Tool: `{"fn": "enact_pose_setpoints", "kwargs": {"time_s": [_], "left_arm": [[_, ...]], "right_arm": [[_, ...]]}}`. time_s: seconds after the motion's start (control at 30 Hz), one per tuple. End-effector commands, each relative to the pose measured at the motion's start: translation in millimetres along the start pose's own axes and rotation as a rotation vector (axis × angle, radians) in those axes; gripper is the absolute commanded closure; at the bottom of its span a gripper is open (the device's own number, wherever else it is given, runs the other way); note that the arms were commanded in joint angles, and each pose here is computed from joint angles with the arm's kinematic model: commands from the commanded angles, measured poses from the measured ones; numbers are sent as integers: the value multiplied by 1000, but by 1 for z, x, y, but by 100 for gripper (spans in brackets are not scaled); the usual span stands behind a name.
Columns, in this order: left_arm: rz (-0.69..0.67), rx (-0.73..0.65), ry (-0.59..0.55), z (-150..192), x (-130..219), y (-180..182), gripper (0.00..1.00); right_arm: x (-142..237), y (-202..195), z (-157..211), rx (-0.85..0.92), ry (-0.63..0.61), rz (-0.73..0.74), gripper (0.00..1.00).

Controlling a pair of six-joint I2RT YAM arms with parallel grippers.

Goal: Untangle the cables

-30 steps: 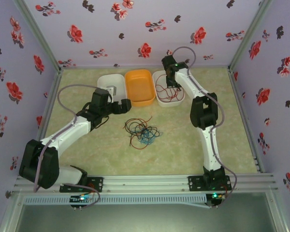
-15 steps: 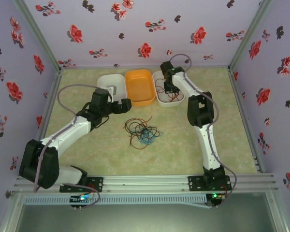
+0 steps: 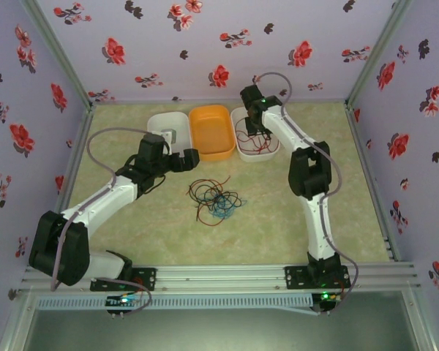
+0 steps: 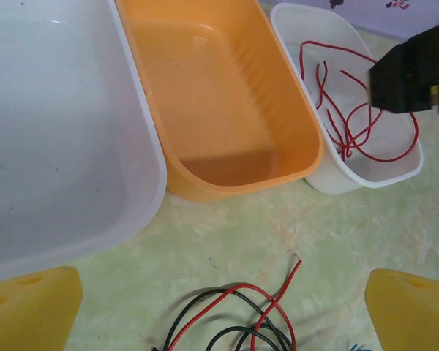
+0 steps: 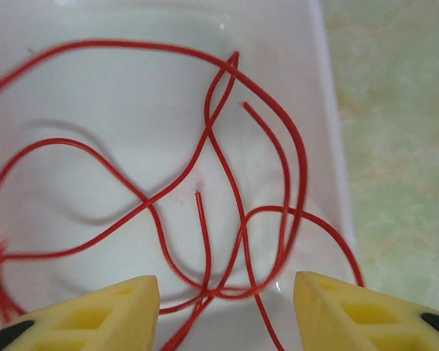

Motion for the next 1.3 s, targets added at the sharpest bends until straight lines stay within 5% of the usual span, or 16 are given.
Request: {"fn": "enact_pose_setpoints", "kwargs": {"time_s": [0.0,0.33,0.57,0.97,1.27], "left_arm": [[11,11,-21,-6,1,-1,0],[-11,39,-17,-2,1,6,0],[-175,215,36,14,-3,54,0],[-213,260,84,47,4,76,0],[-172,261,48,46,8,71,0]], "right_arm": [[39,-12,-9,-40,-87,33,45],[88,16,17,-117,-198,-191,48],[101,77,50,-59,-202,-391,51],[50,132,119,-14,43,-253,55],[20,146,134,-44,107,-183,55]]}}
Point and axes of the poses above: each hand's point on the last joint's axis, 136 mm out from that joint toward the fingers, its own x axis back along the fingers, its own y axis along the line the jaws close on, z = x × y, the point moved 1 cm from there along x, back along the fingers, and after that the axes turned 8 degrees about x, right-handed, at the moved point
